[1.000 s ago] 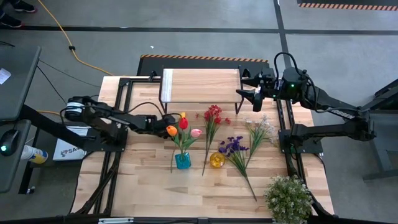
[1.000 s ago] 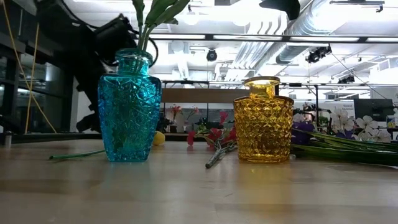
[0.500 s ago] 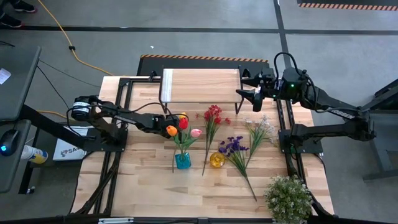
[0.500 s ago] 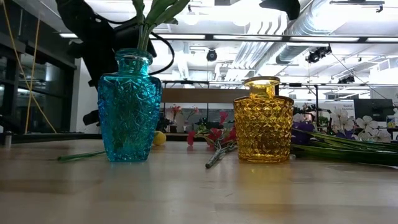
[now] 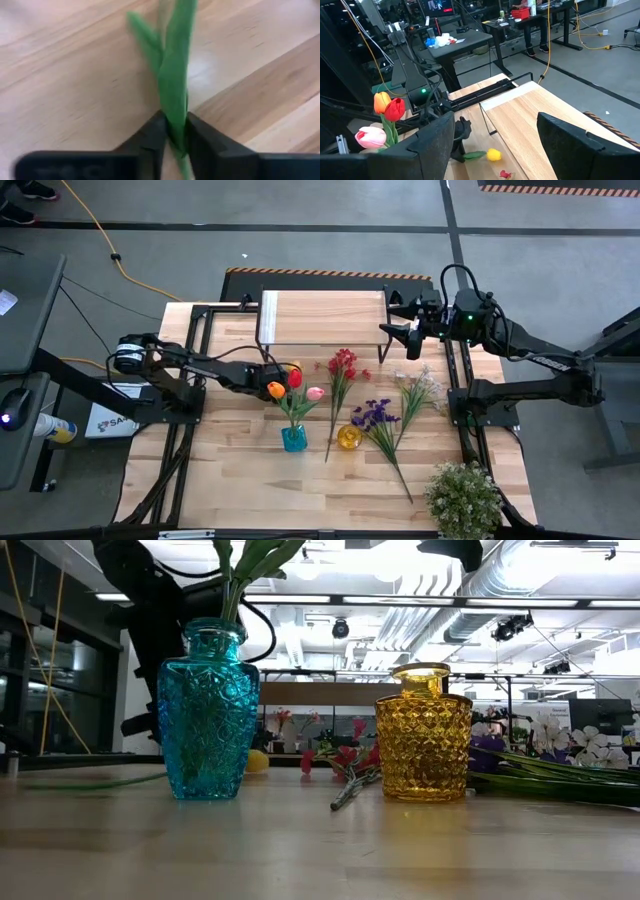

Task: Pick and place flowers into a vace then onto a shelf
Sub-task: Put the yellow tulip into the blue vase

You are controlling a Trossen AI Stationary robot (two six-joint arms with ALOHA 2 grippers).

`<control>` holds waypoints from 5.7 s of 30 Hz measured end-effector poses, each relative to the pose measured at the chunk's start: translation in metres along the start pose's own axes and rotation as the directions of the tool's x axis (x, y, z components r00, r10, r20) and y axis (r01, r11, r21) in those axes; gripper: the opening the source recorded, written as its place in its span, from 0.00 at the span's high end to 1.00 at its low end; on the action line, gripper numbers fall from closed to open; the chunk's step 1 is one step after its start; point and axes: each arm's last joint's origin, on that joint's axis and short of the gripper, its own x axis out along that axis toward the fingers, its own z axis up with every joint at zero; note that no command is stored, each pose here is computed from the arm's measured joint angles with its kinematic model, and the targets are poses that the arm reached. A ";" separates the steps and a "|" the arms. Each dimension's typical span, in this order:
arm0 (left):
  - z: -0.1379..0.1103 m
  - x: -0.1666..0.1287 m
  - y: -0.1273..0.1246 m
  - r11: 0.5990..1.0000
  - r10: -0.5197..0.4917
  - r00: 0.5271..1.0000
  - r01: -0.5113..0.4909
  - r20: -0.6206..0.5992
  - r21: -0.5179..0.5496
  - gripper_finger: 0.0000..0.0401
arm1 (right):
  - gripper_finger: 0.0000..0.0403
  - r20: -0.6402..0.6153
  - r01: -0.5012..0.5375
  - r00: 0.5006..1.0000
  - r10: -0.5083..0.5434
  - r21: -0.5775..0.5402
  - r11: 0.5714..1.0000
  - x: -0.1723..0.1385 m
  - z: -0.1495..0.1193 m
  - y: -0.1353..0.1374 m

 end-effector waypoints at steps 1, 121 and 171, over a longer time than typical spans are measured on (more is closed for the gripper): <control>0.000 0.000 0.001 1.000 0.006 1.000 -0.006 -0.005 -0.001 0.82 | 0.32 0.000 0.000 1.000 0.000 0.000 1.000 0.000 0.000 0.000; -0.135 -0.292 -0.114 0.742 -0.670 0.128 0.149 0.731 0.654 0.90 | 0.32 -0.044 0.032 0.998 -0.034 -0.042 0.999 0.000 -0.005 -0.002; -0.137 -0.184 -0.117 0.780 -0.624 0.105 0.026 0.774 0.625 0.91 | 0.32 -0.045 0.031 0.998 -0.033 -0.042 0.999 0.000 -0.005 -0.002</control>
